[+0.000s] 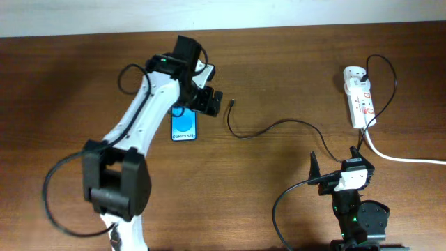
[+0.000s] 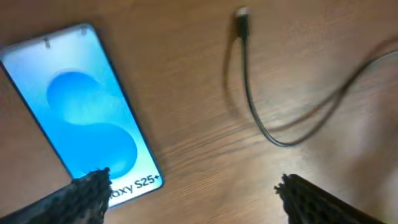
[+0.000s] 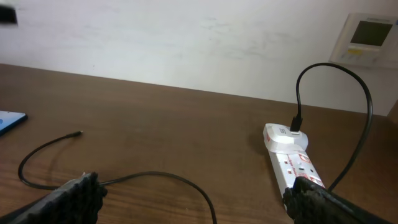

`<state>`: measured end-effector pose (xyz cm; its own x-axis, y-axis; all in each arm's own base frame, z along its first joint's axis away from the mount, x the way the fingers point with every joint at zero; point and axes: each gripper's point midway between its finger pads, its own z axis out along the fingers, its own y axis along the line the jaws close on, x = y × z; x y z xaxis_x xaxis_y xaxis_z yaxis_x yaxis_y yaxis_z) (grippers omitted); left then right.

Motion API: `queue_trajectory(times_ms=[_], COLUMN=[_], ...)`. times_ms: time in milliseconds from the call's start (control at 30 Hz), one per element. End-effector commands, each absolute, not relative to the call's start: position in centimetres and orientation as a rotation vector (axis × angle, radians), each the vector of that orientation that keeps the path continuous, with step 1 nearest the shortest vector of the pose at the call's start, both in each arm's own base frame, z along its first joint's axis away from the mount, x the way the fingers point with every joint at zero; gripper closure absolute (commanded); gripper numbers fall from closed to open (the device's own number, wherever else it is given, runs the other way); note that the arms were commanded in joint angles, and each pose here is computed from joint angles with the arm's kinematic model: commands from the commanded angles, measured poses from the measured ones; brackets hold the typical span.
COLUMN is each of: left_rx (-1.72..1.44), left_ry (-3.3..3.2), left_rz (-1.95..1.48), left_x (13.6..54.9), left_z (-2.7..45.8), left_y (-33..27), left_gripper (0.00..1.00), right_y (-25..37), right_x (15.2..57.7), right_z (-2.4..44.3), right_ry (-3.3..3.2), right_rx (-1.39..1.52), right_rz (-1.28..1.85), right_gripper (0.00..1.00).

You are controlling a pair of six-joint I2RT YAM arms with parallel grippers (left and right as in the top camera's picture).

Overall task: Plug charger to phone and switch on socket
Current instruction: 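Reach the left gripper down over the blue phone and grasp it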

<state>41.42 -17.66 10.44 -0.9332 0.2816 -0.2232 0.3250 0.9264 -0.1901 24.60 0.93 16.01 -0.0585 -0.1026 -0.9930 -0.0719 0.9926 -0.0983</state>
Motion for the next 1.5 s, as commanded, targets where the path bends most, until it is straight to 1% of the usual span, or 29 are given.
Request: queue_trajectory(times_ms=[0,67,100,133,300,433,500,667,833,933,967,1000,1167,1267,1433,1467], left_rx=[-0.153,-0.175,-0.179,-0.186,-0.242,-0.124,-0.066,-0.063,-0.063,-0.062,-0.062,-0.061,-0.062,-0.062,-0.061,-0.061], left_ry=[3.005,2.997,2.98,2.964,3.002,2.974,2.974,3.038,3.059,3.105,3.111,3.111,3.139,3.139,3.131,3.125], left_rz=[-0.141,-0.049,0.014,0.063,0.107,0.067,-0.011,-0.068,-0.059,-0.04,-0.038,-0.038,-0.027,-0.026,-0.029,-0.032], left_x=[42.0,42.4,42.7,43.0,43.8,45.4,45.7,45.1,44.8,44.0,43.9,43.9,43.2,43.2,43.5,43.6], left_z=[7.7,6.9,6.8,6.7,3.9,3.2,2.9,0.1,-0.6,-2.1,-2.2,-2.2,-2.2,-2.2,-2.0,-1.9], left_y=[-15.1,-14.1,-13.4,-12.7,-10.4,-10.1,-11.1,-11.9,-11.8,-11.7,-11.7,-11.7,-11.5,-11.5,-11.6,-11.7], left_gripper=[0.09,0.07,0.05,0.0,0.01,0.01,0.01,0.01,0.01,0.01,0.06,0.08,0.11,0.11,0.17,0.21], right_y=[1.2,1.2,1.2,1.2,1.2,1.2,1.2,1.2,1.2,1.2,1.2,1.2,1.2,1.2,1.2,1.2], right_x=[24.6,24.6,24.6,24.6,24.6,24.6,24.6,24.6,24.6,24.6,24.6,24.6,24.6,24.6,24.6,24.6], right_z=[15.8,15.8,15.8,15.8,15.8,15.8,15.8,15.8,15.8,15.8,15.8,15.8,15.8,15.8,15.8,15.8], right_ry=[1.632,1.632,1.632,1.632,1.632,1.632,1.632,1.632,1.632,1.632,1.632,1.632,1.632,1.632,1.632,1.632], right_rx=[-0.139,-0.139,-0.139,-0.139,-0.139,-0.139,-0.139,-0.139,-0.139,-0.14,-0.14,-0.14,-0.139,-0.139,-0.139,-0.139], right_rz=[-0.006,-0.006,-0.006,-0.006,-0.006,-0.006,-0.006,-0.006,-0.006,-0.006,-0.006,-0.006,-0.006,-0.006,-0.006,-0.006], right_gripper=[0.02,0.02,0.02,0.02,0.02,0.02,0.02,0.02,0.02,0.02,0.02,0.02,0.02,0.02,0.02,0.01])
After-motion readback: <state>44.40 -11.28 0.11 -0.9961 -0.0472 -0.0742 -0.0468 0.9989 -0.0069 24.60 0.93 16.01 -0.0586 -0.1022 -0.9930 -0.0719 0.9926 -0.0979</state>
